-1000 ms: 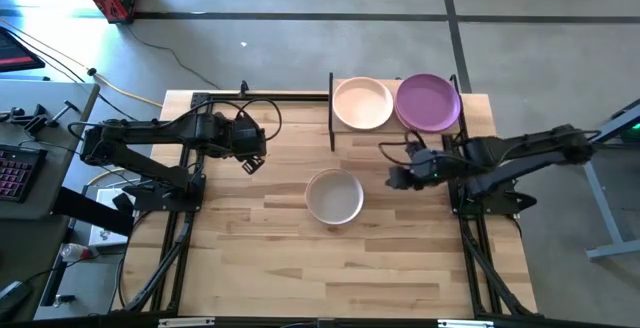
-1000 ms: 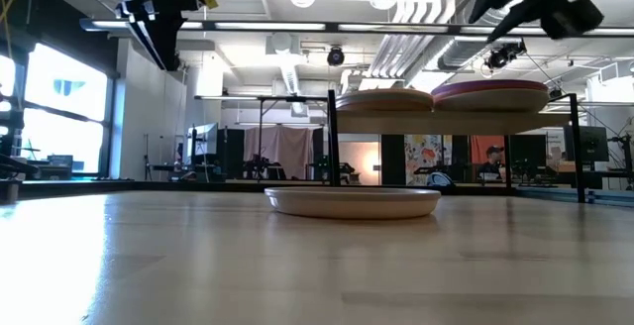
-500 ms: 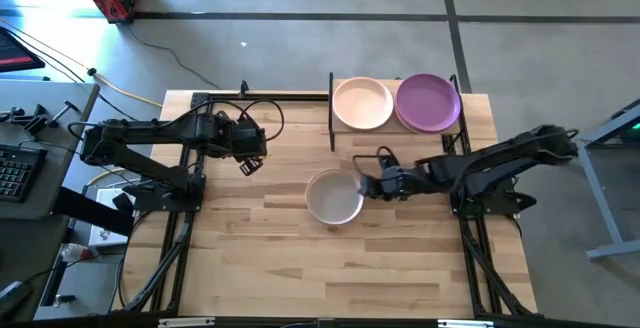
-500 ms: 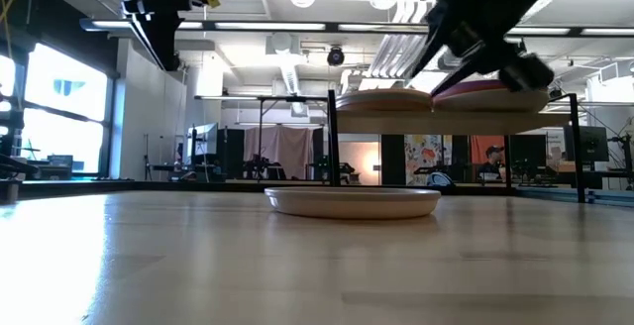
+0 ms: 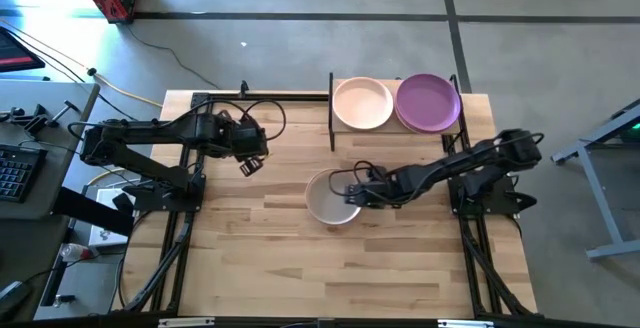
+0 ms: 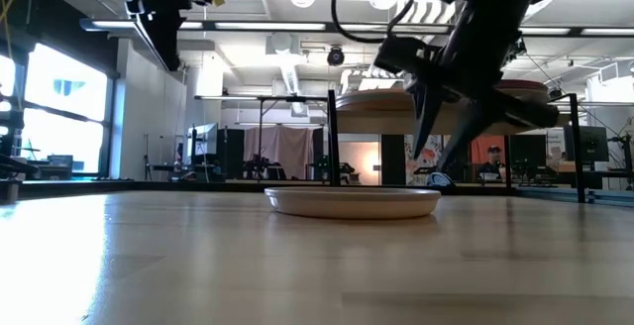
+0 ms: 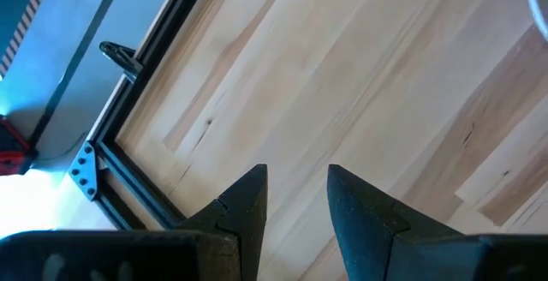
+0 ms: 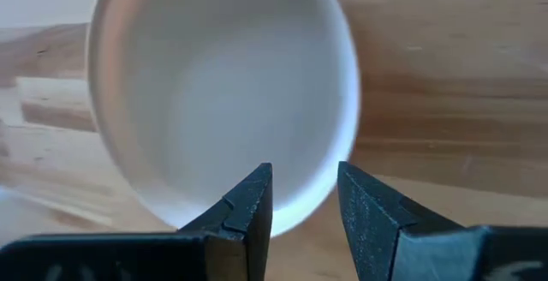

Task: Place and stack plates onto a shelf
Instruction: Stack the gray plate on top of the light orange plate on the shelf

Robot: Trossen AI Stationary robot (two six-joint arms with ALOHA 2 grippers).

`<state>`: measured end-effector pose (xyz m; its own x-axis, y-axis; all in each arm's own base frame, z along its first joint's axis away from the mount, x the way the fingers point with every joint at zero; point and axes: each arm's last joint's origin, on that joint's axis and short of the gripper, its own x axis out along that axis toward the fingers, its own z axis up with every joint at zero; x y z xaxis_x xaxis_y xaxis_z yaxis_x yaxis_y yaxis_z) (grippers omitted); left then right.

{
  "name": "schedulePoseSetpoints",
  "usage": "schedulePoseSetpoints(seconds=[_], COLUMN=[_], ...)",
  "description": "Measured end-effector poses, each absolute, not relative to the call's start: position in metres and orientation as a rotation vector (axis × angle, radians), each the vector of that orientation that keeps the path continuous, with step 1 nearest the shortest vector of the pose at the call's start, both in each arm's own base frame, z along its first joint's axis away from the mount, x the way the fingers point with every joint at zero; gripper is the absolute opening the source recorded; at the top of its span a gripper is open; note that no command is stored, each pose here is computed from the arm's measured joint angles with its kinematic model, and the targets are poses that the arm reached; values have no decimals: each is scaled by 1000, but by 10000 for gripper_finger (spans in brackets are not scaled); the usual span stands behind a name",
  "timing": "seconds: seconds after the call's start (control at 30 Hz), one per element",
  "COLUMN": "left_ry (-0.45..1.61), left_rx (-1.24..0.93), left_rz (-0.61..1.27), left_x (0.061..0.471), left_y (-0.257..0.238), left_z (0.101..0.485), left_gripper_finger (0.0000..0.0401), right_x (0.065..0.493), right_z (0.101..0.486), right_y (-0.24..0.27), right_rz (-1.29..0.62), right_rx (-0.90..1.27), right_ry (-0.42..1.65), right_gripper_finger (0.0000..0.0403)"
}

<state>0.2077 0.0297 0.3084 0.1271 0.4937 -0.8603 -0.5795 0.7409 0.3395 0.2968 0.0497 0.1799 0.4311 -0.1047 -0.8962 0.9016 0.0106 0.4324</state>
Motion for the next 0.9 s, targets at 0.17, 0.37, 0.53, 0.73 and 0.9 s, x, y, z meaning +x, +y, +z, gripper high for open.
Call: schedulePoseSetpoints(seconds=[0.17,0.37,0.53,0.73,0.9], left_ry=[1186,1184,1175,1163,1141], left_rx=[-95,-113,-116,-127,-141], left_rz=[779,749,749,741,731], left_x=[210,212,213,214,216], left_y=[30,29,29,29,29], left_z=[309,309,309,309,310], left_gripper_finger=[111,111,111,111,111], right_x=[300,300,302,306,306], right_z=[169,161,152,140,137], right_y=[48,48,49,48,47], right_rz=[-967,-1016,-1040,-1048,-1057], right_rx=[1308,1298,1290,1298,1297], right_ry=[817,843,859,895,907], right_gripper_finger=[113,113,113,111,74])
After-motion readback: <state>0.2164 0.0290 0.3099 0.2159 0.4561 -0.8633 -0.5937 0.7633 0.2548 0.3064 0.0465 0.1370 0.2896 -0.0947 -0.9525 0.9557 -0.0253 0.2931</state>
